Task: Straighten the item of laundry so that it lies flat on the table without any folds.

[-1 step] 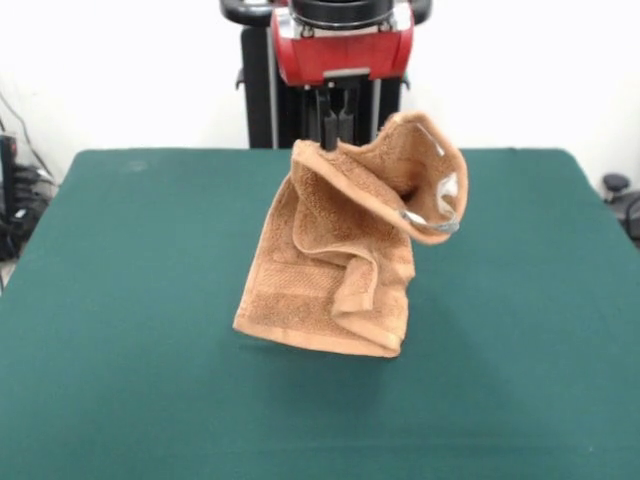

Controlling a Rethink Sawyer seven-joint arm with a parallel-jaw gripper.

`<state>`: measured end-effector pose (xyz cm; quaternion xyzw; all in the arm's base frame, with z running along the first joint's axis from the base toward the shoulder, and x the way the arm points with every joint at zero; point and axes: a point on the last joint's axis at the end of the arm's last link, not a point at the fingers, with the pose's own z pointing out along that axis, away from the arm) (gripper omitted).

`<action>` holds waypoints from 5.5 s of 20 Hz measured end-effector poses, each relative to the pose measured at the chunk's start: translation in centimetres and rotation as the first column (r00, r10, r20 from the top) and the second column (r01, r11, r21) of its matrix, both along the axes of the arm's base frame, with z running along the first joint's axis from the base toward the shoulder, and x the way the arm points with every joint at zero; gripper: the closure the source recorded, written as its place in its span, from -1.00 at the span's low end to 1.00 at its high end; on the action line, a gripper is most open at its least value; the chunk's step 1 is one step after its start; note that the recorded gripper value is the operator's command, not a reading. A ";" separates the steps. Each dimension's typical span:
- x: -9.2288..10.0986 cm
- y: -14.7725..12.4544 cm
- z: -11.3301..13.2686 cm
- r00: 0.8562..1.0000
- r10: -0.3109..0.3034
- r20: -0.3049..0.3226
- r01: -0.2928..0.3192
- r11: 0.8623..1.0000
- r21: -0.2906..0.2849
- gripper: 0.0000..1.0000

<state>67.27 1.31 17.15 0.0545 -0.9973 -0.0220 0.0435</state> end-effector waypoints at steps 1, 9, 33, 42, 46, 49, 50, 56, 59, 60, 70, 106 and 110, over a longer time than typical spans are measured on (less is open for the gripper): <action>0.0 0.0 0.0 1.000 0.000 0.000 0.000 1.000 0.001 1.00; 0.1 0.0 0.1 1.000 -0.004 0.001 0.004 1.000 0.003 1.00; 2.9 -1.9 18.8 0.998 -0.059 0.010 0.060 0.997 -0.054 1.00; 3.7 -1.5 19.5 0.998 -0.057 0.031 0.059 0.997 -0.047 1.00; 3.7 -1.5 19.5 0.998 -0.060 0.030 0.061 0.997 -0.042 1.00; 3.8 -1.5 19.6 0.997 -0.064 0.034 0.065 0.997 -0.036 1.00; 3.8 -1.6 19.6 0.997 -0.066 0.038 0.067 0.997 -0.033 1.00; 4.5 -3.4 19.1 0.991 -0.098 0.089 0.100 0.995 -0.018 1.00; 5.0 -5.5 18.5 0.984 -0.126 0.123 0.128 0.992 -0.014 1.00; 5.1 -6.2 18.4 0.982 -0.134 0.130 0.137 0.991 -0.011 1.00; 5.4 -14.8 12.7 0.961 -0.245 0.129 0.245 0.969 0.019 1.00; 7.3 -15.5 9.0 0.981 -0.189 0.045 0.148 0.878 0.454 1.00; 7.4 -14.7 10.3 0.987 -0.155 0.038 0.117 0.865 0.488 1.00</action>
